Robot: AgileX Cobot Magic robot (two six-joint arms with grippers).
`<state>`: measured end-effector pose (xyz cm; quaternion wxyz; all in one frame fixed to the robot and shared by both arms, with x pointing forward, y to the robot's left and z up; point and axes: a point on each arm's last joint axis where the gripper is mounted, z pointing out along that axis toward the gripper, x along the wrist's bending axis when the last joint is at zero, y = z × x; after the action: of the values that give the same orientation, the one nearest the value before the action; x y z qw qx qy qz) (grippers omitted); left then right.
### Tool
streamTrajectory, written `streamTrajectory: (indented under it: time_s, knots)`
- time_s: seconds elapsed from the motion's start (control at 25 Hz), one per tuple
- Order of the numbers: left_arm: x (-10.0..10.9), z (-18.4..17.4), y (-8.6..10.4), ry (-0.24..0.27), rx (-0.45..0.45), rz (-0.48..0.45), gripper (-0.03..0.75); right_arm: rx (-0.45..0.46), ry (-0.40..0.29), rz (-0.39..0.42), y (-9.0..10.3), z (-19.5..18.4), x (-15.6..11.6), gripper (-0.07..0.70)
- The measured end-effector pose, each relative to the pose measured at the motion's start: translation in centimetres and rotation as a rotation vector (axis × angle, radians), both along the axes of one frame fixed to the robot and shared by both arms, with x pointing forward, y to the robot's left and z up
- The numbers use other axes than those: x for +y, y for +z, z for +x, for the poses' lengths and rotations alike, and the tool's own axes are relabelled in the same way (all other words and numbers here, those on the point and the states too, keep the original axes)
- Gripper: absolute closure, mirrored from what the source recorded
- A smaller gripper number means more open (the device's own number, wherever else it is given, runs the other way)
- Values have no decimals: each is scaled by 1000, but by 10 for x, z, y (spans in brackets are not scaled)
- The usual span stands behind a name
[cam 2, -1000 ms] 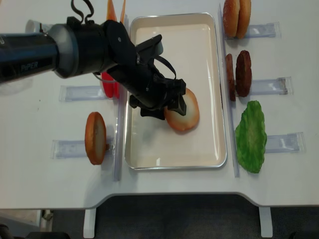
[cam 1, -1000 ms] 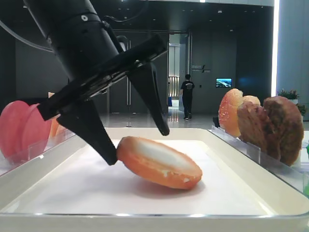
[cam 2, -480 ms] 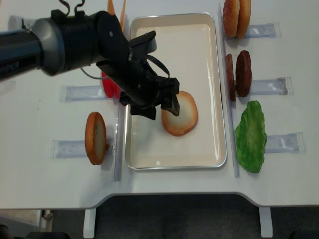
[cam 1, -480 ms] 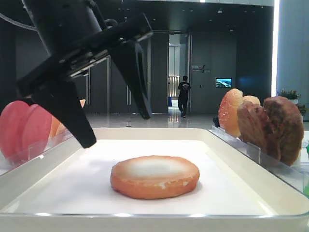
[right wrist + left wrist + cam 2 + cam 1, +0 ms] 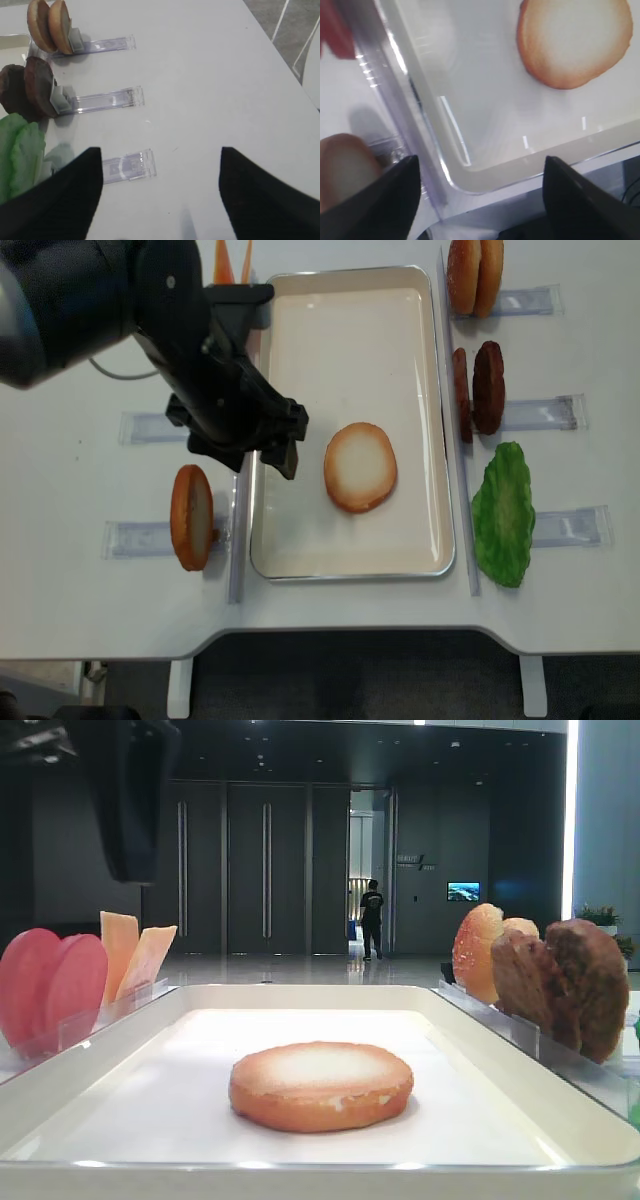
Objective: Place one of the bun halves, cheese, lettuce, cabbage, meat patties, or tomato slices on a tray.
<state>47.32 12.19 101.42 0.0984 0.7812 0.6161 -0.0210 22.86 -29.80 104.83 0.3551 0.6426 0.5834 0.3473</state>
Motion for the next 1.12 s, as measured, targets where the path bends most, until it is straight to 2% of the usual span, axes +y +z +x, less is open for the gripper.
streamTrajectory:
  time_s: [0.2,0.36,0.64,0.84,1.12]
  knots:
    - [18,-12,30,-12,-20,93,137,0,0,0,0,0,0,160]
    - [30,-17,43,-13,-51,156,137,0,0,0,0,0,0,160]
    - [39,-24,60,1,-118,147,137,0,0,0,0,0,0,160]
    - [67,-24,78,84,-176,116,137,0,0,0,0,0,0,160]
    - [135,-44,92,244,-245,128,137,0,0,0,0,0,0,160]
